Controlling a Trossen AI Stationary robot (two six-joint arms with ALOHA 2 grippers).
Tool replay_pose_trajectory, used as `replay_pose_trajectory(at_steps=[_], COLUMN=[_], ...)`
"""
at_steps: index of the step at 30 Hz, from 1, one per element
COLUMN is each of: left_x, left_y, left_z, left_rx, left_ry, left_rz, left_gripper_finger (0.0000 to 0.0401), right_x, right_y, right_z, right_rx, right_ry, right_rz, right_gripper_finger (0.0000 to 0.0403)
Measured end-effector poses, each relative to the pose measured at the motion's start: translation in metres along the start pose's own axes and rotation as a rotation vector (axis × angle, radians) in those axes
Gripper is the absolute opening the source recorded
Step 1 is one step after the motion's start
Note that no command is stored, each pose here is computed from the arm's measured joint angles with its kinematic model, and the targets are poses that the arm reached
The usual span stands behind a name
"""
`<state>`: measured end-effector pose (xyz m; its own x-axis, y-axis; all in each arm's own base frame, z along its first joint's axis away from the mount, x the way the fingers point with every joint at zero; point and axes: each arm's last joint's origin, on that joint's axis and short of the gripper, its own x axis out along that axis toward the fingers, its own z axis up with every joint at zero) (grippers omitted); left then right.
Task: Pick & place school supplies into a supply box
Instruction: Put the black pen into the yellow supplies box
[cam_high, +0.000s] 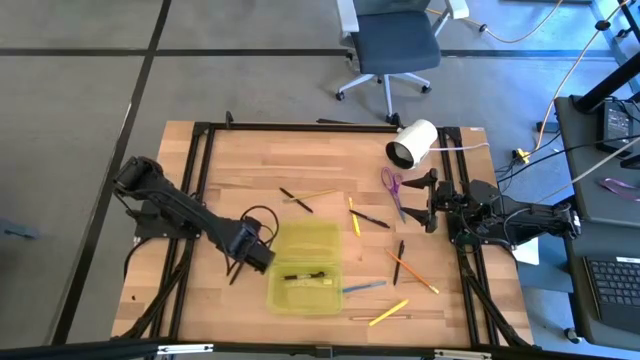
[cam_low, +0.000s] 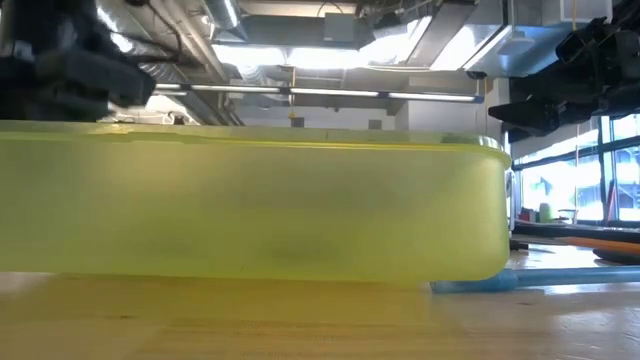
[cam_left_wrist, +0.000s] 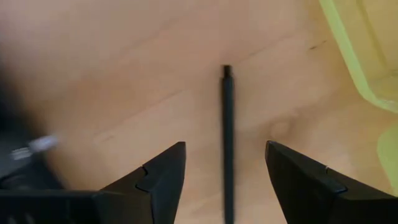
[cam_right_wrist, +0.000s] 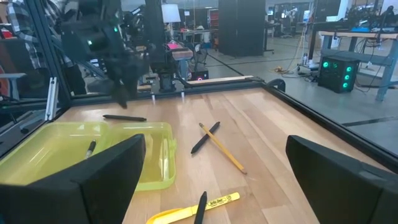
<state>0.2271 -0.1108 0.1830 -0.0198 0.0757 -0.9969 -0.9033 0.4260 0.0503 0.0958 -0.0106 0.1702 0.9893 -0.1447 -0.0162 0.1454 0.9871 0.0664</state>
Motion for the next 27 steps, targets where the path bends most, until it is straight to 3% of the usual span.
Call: replay_pose_trajectory(at_steps=[3, 10, 16, 27], left_x=[0.015, 0.035, 0.049, 0.052], left_y=[0.0, 0.012, 0.012, 0.017], left_z=[0.001, 0.011, 0.021, 0.025], left_rx=[-0.008, -0.051, -0.04, 0.007], left_ry=[0.003, -0.005, -0.001, 0.025], left_rz=[-0.051, -0.014, -0.107, -0.063], left_gripper_finger=[0.0206, 0.0193, 0.0179, 0.0119], right_x=[0.0, 0.0, 0.0, 0.0], right_y=[0.0, 0.0, 0.0, 0.0], right_z=[0.0, 0.0, 0.0, 0.0], right_rx=[0.0, 0.002, 0.002, 0.003], right_ry=[0.0, 0.0, 0.0, -0.001], right_rz=[0.0, 0.0, 0.0, 0.0], right_gripper_finger=[0.0391, 0.0391, 0.0391, 0.0391])
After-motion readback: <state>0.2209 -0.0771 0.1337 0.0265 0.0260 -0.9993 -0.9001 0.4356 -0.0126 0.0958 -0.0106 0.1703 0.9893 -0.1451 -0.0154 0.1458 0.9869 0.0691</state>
